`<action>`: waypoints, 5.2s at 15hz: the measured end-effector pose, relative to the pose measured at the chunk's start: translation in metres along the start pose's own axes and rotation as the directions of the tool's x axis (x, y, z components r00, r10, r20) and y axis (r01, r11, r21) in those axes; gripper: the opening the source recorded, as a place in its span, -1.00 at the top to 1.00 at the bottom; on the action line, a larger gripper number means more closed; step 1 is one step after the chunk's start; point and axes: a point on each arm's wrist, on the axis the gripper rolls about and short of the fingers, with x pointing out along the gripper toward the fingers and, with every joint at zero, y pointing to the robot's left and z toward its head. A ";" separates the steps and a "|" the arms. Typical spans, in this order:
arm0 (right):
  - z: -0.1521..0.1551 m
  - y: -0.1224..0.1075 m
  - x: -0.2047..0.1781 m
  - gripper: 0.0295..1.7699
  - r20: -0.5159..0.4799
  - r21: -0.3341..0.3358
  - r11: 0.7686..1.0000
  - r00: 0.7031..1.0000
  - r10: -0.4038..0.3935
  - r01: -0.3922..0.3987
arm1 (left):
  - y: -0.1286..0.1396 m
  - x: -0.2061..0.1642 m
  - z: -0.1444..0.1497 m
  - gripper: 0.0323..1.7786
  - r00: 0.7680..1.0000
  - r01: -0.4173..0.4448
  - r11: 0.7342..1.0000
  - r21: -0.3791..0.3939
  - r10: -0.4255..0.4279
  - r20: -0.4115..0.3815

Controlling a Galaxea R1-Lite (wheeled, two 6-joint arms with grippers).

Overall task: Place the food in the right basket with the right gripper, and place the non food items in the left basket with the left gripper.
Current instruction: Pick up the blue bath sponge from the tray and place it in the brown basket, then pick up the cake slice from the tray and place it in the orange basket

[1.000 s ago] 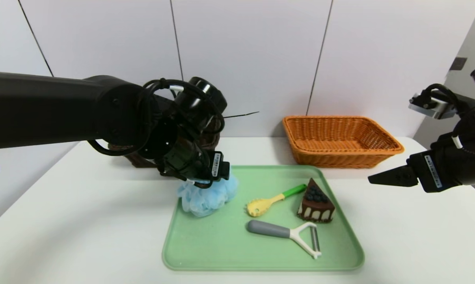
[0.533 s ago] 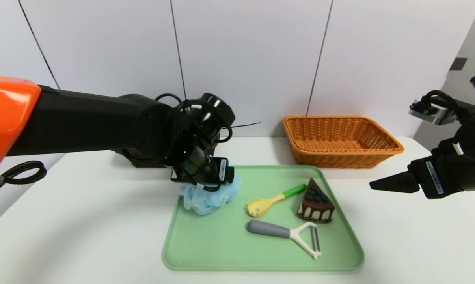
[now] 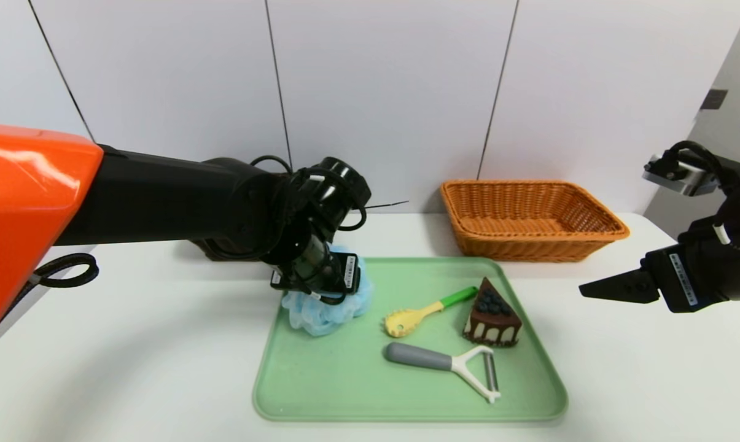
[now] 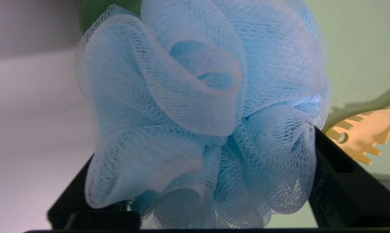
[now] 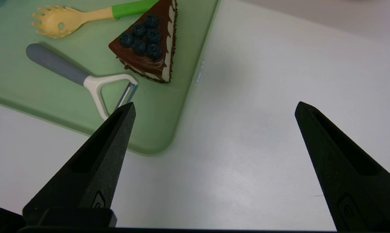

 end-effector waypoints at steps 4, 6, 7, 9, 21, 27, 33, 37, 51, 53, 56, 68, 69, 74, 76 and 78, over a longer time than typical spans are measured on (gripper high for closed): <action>-0.001 0.000 -0.001 -0.92 -0.001 0.000 1.000 1.000 0.000 0.000 | 0.000 -0.004 0.001 0.03 1.000 0.005 1.000 -0.009 -0.005 0.006; -0.002 0.000 -0.001 -0.92 -0.001 0.001 1.000 1.000 0.000 0.000 | 0.002 -0.009 0.000 0.31 1.000 0.008 1.000 -0.010 -0.008 0.009; -0.002 0.000 -0.001 -0.92 -0.002 0.000 1.000 1.000 0.001 -0.001 | 0.002 -0.012 0.001 0.53 1.000 0.010 1.000 -0.008 -0.010 0.012; -0.003 0.000 -0.001 -0.92 -0.002 0.000 1.000 1.000 0.001 -0.001 | 0.003 -0.016 0.000 0.70 1.000 0.015 1.000 -0.010 -0.014 0.015; -0.002 0.001 -0.001 -0.92 0.004 -0.001 1.000 1.000 0.023 -0.023 | 0.018 -0.106 -0.004 0.85 0.991 0.087 0.996 0.016 -0.088 0.102; -0.001 0.001 -0.001 -0.92 0.005 -0.001 1.000 1.000 0.023 -0.023 | 0.026 -0.157 0.017 0.86 0.949 0.150 0.988 0.048 -0.157 0.274; -0.003 0.001 -0.003 -0.92 0.007 0.001 1.000 1.000 0.021 -0.021 | 0.068 -0.155 0.067 0.87 0.915 0.054 0.998 -0.021 -0.041 0.402; -0.005 0.001 -0.003 -0.92 0.003 0.001 1.000 1.000 0.022 -0.022 | 0.105 -0.117 0.097 0.88 0.914 -0.057 0.996 -0.072 0.081 0.398; -0.013 0.002 -0.007 -0.92 0.000 0.008 1.000 1.000 0.022 -0.022 | 0.170 -0.030 0.118 0.04 0.925 -0.176 0.967 -0.185 0.226 0.305; -0.013 0.002 -0.008 -0.92 0.002 0.027 0.999 1.000 0.023 -0.023 | 0.170 -0.031 0.118 -0.19 0.924 -0.176 0.967 -0.186 0.227 0.306; -0.013 0.002 -0.008 -0.92 0.003 0.029 0.999 1.000 0.023 -0.023 | 0.170 -0.040 0.118 -0.42 0.919 -0.172 0.967 -0.189 0.227 0.322; -0.005 0.003 -0.004 -0.92 0.008 0.081 0.996 1.000 0.022 -0.022 | 0.098 -0.136 0.066 -0.81 0.957 -0.027 0.995 -0.095 0.053 0.286; -0.003 0.003 -0.003 -0.92 0.007 0.086 0.996 1.000 0.021 -0.021 | 0.088 -0.139 0.055 -0.82 0.964 -0.008 0.998 -0.068 0.026 0.263; 0.005 0.008 0.009 -0.92 -0.017 0.084 0.996 1.000 0.026 -0.025 | 0.057 -0.139 0.009 -0.86 0.988 0.060 0.997 -0.051 -0.052 0.147; 0.009 0.014 0.016 -0.92 -0.034 0.062 0.998 0.999 0.022 -0.020 | 0.051 -0.137 -0.002 -0.88 0.991 0.072 0.996 -0.058 -0.065 0.114; 0.014 0.021 0.024 -0.92 -0.051 0.039 0.999 0.998 0.027 -0.025 | 0.047 -0.137 -0.008 -0.88 0.992 0.080 0.995 -0.057 -0.074 0.100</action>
